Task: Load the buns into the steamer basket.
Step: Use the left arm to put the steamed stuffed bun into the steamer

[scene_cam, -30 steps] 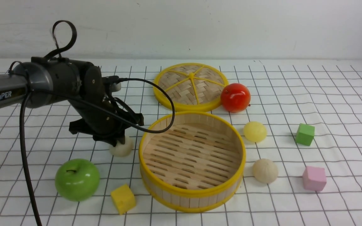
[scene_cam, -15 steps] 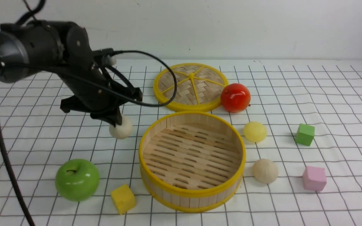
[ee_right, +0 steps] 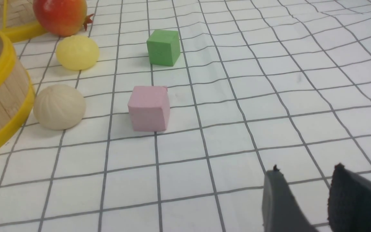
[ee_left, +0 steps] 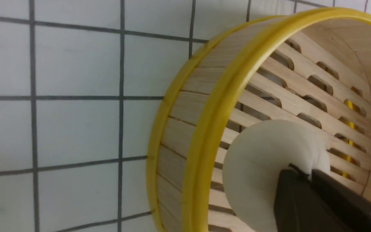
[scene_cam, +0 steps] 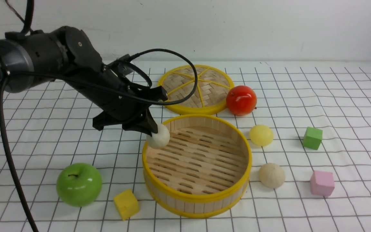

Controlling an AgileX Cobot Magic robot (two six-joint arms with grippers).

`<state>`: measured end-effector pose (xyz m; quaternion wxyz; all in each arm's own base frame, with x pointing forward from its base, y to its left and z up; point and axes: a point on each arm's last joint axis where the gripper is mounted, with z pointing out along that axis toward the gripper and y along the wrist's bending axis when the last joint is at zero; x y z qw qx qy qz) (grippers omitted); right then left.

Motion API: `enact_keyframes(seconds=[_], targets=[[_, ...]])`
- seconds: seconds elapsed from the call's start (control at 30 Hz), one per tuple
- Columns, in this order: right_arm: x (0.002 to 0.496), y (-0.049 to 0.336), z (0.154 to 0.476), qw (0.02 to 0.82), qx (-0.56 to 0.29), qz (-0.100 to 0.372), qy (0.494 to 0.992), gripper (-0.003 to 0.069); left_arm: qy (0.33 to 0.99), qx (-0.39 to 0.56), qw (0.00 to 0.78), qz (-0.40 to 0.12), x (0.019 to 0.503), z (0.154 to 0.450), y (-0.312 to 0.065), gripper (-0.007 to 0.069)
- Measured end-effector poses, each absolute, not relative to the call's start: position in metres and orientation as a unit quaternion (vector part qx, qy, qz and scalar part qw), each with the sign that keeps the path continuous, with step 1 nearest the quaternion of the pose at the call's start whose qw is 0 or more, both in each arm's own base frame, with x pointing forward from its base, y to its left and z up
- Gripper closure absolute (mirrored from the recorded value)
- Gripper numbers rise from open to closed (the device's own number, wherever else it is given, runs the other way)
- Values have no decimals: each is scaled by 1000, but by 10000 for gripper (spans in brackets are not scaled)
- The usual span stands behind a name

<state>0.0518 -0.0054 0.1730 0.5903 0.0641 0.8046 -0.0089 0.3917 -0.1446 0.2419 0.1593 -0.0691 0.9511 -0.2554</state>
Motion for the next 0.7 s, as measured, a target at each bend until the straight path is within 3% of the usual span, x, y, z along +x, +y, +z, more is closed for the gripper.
enact_keyframes(seconds=[0.17, 0.4, 0.57, 0.7], targets=[[52, -5, 173, 590, 64, -9, 805, 419, 954, -75, 143, -254, 397, 224, -147, 627], [52, -5, 173, 590, 64, -9, 805, 419, 954, -77, 138, -254, 398, 220, -147, 606], [52, -5, 173, 590, 64, -9, 805, 419, 955, -76, 134, -255, 398, 219, -148, 557], [52, -5, 173, 590, 64, -9, 805, 419, 956, -72, 131, -254, 397, 219, -148, 472]])
